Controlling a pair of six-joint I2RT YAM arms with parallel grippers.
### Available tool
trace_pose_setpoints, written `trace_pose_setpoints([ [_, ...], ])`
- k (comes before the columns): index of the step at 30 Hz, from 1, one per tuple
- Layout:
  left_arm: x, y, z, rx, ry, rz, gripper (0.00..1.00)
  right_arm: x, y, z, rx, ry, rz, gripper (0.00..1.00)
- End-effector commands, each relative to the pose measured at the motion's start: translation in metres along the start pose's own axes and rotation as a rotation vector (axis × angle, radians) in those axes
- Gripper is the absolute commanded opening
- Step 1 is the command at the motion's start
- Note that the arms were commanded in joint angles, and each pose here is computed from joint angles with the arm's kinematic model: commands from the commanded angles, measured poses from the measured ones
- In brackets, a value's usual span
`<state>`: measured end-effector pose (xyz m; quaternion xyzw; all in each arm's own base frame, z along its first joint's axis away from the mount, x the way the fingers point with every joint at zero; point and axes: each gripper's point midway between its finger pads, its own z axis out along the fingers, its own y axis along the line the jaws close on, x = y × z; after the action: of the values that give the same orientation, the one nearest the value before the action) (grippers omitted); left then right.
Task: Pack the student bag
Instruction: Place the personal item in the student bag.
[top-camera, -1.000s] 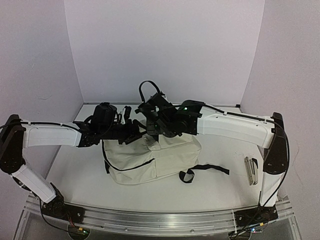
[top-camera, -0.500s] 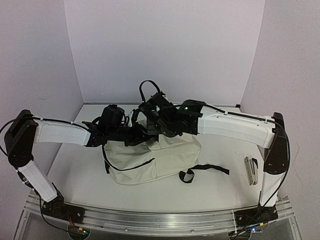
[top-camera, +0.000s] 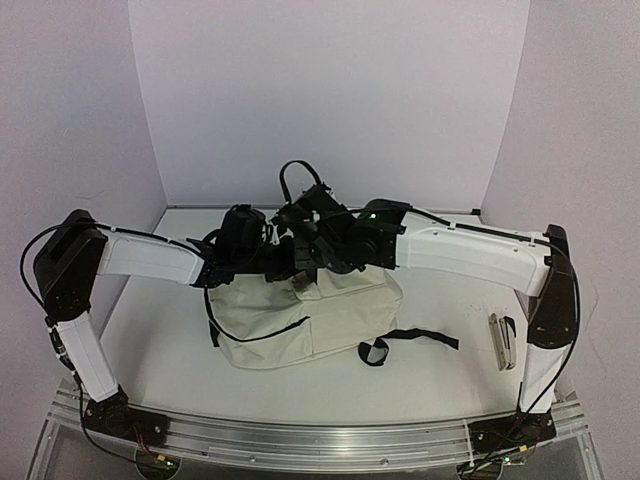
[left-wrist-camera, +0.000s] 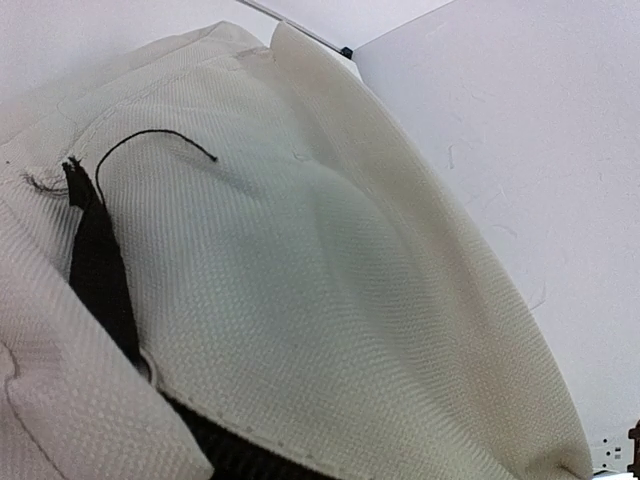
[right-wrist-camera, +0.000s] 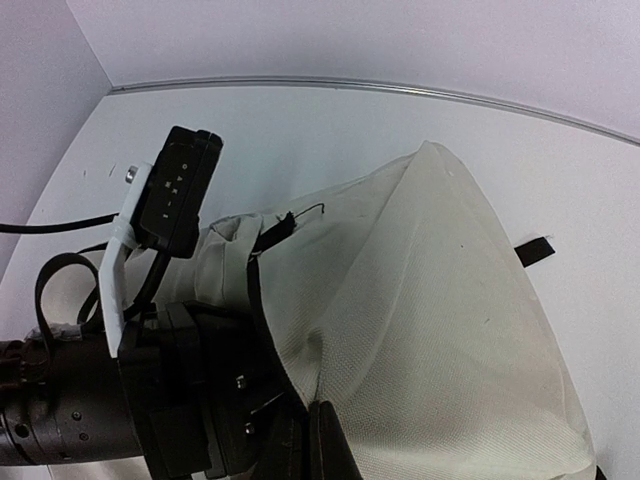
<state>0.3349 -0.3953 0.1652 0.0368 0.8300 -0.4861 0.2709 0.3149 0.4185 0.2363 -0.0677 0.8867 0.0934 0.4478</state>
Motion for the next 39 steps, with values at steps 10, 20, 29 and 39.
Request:
trace_pose_setpoints([
  [10,-0.054,-0.021,0.03,0.076,-0.188,0.096,0.22,-0.049,0.004,-0.041,-0.103,-0.128,0.181,0.0],
  [20,-0.06,-0.034,0.014,0.076,-0.196,0.155,0.29,-0.052,-0.015,-0.041,-0.055,-0.149,0.202,0.0],
  [29,-0.037,-0.044,-0.044,0.022,-0.114,0.198,0.51,-0.063,-0.036,-0.039,-0.036,-0.156,0.218,0.04],
  [39,-0.027,0.0,-0.111,-0.225,-0.11,0.132,0.68,-0.079,-0.04,-0.064,-0.104,-0.173,0.157,0.57],
])
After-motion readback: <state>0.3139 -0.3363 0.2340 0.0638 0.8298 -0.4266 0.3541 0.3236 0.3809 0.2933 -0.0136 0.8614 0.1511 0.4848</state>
